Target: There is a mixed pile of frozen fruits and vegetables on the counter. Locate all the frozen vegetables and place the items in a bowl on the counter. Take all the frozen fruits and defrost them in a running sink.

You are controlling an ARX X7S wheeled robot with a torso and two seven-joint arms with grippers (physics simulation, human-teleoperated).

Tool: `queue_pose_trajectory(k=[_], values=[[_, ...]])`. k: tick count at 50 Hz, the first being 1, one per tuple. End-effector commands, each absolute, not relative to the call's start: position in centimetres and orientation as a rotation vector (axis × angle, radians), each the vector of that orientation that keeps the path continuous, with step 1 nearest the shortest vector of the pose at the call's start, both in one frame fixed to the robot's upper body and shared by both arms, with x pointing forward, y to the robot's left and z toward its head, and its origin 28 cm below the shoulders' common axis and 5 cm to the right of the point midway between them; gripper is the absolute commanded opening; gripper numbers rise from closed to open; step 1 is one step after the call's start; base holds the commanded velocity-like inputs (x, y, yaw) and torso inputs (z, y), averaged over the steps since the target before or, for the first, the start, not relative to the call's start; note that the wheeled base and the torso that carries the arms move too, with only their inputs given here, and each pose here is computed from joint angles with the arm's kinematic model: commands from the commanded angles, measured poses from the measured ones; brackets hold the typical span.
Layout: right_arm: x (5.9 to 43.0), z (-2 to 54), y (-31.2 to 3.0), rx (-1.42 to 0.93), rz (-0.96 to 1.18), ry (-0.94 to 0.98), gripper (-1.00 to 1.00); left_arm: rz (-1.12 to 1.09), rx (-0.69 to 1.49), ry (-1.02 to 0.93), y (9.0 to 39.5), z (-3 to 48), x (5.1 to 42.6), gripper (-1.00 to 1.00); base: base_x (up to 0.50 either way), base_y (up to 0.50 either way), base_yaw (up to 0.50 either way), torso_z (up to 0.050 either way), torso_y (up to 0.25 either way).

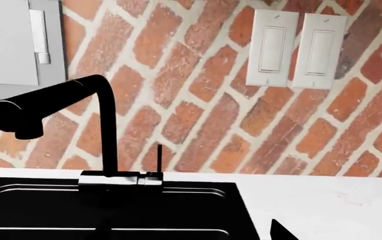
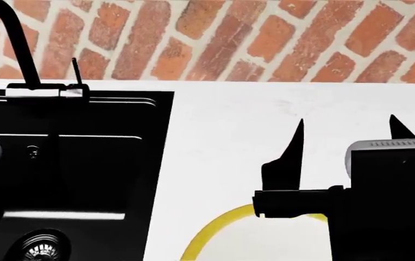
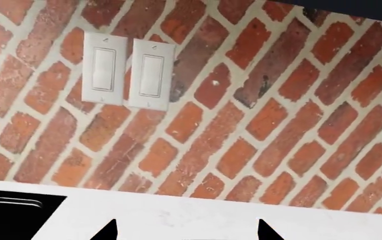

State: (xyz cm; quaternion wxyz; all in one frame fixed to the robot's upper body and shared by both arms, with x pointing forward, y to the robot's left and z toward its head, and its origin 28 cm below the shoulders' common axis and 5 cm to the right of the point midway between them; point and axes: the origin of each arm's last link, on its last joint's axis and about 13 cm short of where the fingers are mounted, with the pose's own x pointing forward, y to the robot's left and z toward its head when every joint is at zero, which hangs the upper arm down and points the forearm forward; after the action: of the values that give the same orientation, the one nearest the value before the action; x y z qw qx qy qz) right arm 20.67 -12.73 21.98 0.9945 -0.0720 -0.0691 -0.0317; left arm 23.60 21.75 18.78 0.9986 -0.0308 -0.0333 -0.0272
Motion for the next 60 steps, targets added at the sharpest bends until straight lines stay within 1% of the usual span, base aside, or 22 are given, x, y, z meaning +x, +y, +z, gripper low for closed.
queue_pose_trajectory(k=[1, 32, 60], values=[[20.85, 21.77, -12.44, -0.156, -0.049, -0.134, 1.0, -0.054, -0.063, -0.067, 21.75, 18.78, 23.64, 1.0, 0.0, 0.5, 0.0, 0.0, 0.0], [20.79, 21.81, -12.59, -0.149, -0.058, -0.147, 1.0, -0.051, -0.063, -0.065, 21.95, 18.76, 23.51, 1.0, 0.0, 0.5, 0.0, 0.0, 0.0], [20.98, 21.44, -12.7, -0.162, -0.069, -0.133, 1.0, -0.063, -0.059, -0.06, 21.52, 18.5, 23.81, 1.0, 0.0, 0.48, 0.0, 0.0, 0.0]])
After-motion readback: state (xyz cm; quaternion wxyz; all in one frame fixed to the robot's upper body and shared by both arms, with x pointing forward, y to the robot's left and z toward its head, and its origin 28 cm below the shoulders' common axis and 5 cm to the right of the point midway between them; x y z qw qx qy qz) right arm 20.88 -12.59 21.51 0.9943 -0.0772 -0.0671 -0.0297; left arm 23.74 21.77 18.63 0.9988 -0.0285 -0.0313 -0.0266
